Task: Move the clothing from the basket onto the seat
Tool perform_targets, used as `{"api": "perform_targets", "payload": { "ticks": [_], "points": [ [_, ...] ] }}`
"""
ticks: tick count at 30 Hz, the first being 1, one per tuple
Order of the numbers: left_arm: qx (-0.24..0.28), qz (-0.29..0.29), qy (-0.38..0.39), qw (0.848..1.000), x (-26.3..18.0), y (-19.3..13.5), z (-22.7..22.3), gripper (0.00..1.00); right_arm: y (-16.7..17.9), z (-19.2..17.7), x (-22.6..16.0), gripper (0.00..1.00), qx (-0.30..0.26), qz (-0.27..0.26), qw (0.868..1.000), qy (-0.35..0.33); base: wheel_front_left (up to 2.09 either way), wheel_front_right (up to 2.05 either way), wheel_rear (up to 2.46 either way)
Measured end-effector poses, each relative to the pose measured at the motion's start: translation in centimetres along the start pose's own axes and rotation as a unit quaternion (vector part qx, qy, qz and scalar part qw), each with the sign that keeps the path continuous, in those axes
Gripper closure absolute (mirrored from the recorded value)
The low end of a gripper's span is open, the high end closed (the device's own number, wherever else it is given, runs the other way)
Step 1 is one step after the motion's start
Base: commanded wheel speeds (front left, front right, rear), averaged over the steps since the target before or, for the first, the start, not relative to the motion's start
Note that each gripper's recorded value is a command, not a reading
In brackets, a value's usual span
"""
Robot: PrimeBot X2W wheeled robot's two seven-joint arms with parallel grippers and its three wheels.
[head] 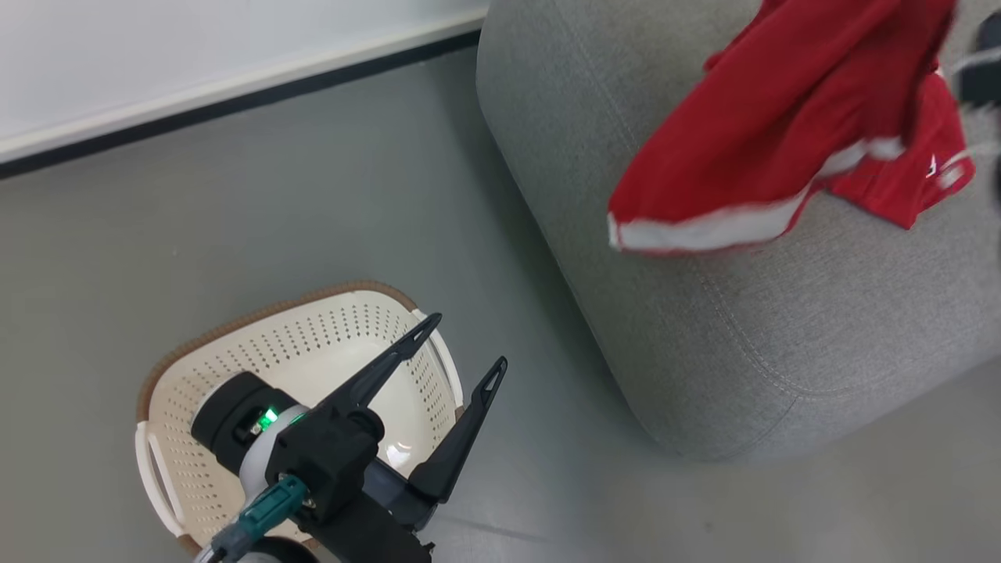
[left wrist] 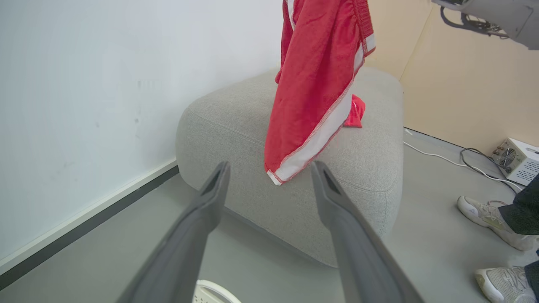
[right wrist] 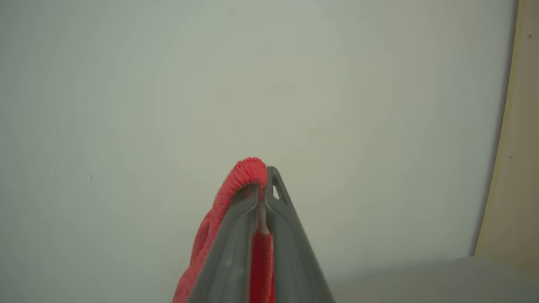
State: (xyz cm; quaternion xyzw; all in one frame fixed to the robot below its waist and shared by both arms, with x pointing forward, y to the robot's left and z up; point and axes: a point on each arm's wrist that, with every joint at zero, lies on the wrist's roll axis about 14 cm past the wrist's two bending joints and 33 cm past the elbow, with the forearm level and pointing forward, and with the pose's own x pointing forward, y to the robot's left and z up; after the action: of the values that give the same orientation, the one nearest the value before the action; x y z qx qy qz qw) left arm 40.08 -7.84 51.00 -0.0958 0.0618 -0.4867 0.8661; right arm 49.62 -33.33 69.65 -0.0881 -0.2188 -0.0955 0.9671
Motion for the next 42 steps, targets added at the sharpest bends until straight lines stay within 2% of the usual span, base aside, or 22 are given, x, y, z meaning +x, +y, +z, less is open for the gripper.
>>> {"api": "perform_targets", "payload": {
  "ticks": [6,10,14,22,26,31,37,42],
  "points": [
    [-0.006,-0.005,-0.001,1.000,0.7,1.1,-0.4,0.00,-3.5,2.5,3.1,1.00,-0.040,-0.042,0.998,-0.036,0.00,0.00,0.00],
    [-0.011,-0.004,0.002,1.000,0.8,1.6,-0.9,0.00,-4.9,3.1,4.3,1.00,-0.058,-0.058,0.996,-0.041,0.00,0.00,0.00],
    [-0.014,-0.006,0.004,1.000,0.9,2.3,-1.4,0.00,-7.8,4.5,5.6,1.00,-0.092,-0.090,0.990,-0.051,0.00,0.00,0.00],
    [-0.021,-0.003,0.007,1.000,1.0,3.9,-2.2,0.00,-13.1,3.8,6.3,1.00,-0.151,-0.148,0.977,-0.019,0.00,0.00,0.00],
    [-0.028,0.004,0.012,1.000,0.9,4.8,-3.0,0.00,-13.3,0.1,6.4,1.00,-0.159,-0.150,0.975,0.027,0.00,0.00,0.00],
    [-0.033,0.007,0.025,0.999,0.8,5.8,-4.4,0.00,-12.7,-7.3,4.5,1.00,-0.154,-0.145,0.970,0.116,0.00,0.00,0.00],
    [-0.037,0.009,0.028,0.999,1.1,6.7,-5.2,0.00,-11.5,-15.1,1.2,1.00,-0.133,-0.144,0.958,0.211,0.00,0.00,0.00],
    [-0.035,0.009,0.029,0.999,1.1,7.0,-5.4,0.00,-10.7,-19.2,-1.4,1.00,-0.108,-0.151,0.946,0.266,0.00,0.00,0.00]
  ]
}}
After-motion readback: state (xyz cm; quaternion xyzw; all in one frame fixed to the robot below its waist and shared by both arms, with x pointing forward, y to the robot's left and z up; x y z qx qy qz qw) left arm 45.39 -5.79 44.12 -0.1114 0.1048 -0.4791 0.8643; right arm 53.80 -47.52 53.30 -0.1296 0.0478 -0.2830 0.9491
